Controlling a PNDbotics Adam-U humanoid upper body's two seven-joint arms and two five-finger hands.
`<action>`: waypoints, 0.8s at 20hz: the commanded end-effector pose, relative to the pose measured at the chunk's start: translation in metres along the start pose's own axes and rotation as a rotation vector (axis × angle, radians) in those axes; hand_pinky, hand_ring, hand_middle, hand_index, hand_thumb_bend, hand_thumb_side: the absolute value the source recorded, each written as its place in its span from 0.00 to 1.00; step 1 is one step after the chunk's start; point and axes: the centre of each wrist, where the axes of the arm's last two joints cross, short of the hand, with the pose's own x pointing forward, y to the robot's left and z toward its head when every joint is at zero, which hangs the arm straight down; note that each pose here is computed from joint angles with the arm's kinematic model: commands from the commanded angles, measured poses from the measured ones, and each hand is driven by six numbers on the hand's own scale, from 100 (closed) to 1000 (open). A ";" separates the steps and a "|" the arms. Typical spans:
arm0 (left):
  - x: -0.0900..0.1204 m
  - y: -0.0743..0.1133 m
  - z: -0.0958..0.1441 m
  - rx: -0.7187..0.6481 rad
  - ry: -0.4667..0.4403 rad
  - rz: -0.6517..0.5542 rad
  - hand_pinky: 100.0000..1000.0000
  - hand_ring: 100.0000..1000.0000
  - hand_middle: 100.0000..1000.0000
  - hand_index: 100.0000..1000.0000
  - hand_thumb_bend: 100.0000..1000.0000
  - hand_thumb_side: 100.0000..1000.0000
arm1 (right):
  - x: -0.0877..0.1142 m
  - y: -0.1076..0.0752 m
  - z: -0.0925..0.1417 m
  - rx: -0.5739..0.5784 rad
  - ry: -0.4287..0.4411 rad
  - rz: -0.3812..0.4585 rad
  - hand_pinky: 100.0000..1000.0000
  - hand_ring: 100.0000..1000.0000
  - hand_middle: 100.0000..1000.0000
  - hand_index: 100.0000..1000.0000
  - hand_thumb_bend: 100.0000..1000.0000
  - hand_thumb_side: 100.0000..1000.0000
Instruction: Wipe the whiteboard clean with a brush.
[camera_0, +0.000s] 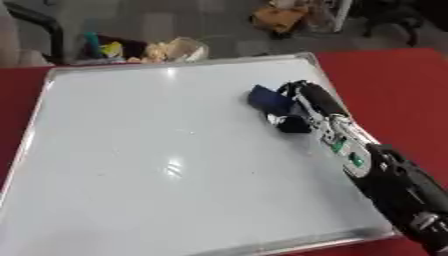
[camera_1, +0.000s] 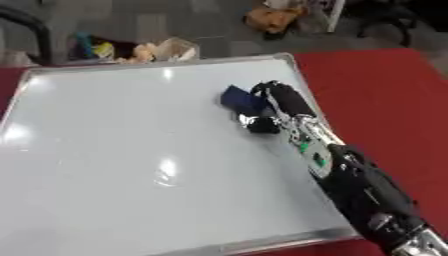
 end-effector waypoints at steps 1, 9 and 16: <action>0.007 0.003 -0.003 -0.006 -0.030 -0.007 0.37 0.55 0.46 0.61 0.23 0.91 | 0.016 0.027 0.004 0.088 -0.038 -0.007 0.44 0.65 0.47 0.75 0.14 0.48; 0.007 0.003 -0.002 -0.006 -0.028 -0.004 0.37 0.55 0.46 0.61 0.23 0.91 | 0.050 0.034 0.002 0.140 -0.203 0.051 0.44 0.65 0.47 0.75 0.13 0.48; 0.006 0.002 -0.002 -0.008 -0.028 -0.003 0.37 0.55 0.46 0.61 0.23 0.91 | 0.063 0.033 0.001 0.143 -0.258 0.065 0.45 0.65 0.47 0.75 0.12 0.48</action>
